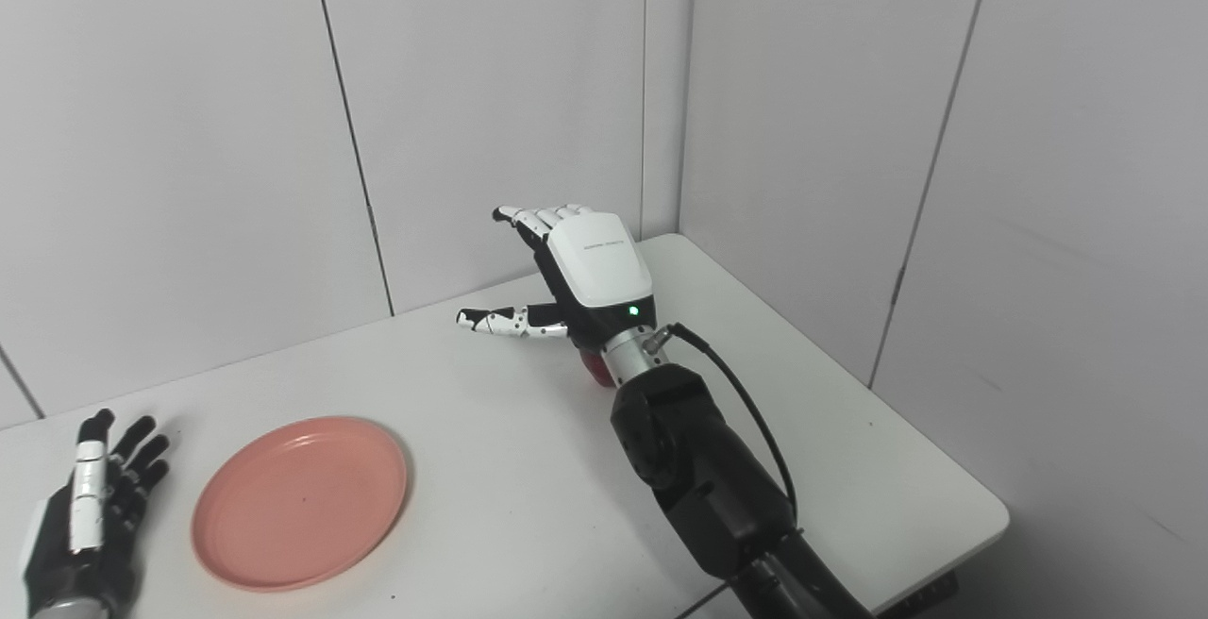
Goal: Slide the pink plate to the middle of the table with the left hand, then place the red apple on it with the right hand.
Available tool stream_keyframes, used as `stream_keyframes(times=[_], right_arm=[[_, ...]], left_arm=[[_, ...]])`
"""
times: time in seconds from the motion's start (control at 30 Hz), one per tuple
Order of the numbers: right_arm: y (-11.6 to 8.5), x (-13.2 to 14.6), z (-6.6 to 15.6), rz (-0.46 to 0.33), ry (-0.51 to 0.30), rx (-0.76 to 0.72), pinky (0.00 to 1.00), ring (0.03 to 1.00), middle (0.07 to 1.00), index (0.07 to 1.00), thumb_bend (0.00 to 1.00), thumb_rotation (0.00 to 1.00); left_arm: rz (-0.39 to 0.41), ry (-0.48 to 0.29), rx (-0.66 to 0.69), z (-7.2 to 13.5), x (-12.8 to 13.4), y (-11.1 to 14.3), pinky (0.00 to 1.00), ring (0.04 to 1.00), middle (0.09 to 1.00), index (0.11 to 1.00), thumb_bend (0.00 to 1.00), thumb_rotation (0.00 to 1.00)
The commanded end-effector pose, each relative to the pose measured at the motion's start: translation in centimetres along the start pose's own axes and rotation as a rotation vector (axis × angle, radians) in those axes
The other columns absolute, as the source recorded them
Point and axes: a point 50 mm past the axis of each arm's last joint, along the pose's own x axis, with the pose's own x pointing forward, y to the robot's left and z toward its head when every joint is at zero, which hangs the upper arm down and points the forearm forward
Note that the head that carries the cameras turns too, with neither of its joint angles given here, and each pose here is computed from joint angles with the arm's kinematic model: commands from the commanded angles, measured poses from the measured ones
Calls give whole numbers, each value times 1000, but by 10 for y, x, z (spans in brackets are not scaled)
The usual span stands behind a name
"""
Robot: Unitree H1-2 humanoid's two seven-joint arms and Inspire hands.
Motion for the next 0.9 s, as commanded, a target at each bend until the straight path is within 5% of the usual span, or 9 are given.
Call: stream_keyframes(times=[0.0,0.87], right_arm=[[-21,19,-5,-59,13,-39,792,744,741,764,846,810],[-6,19,-60,44,128,-173,750,744,756,753,848,815]], left_arm=[[13,109,-3,-19,-8,5,911,882,897,968,639,874],[7,109,-10,-23,-9,2,900,882,902,971,675,858]])
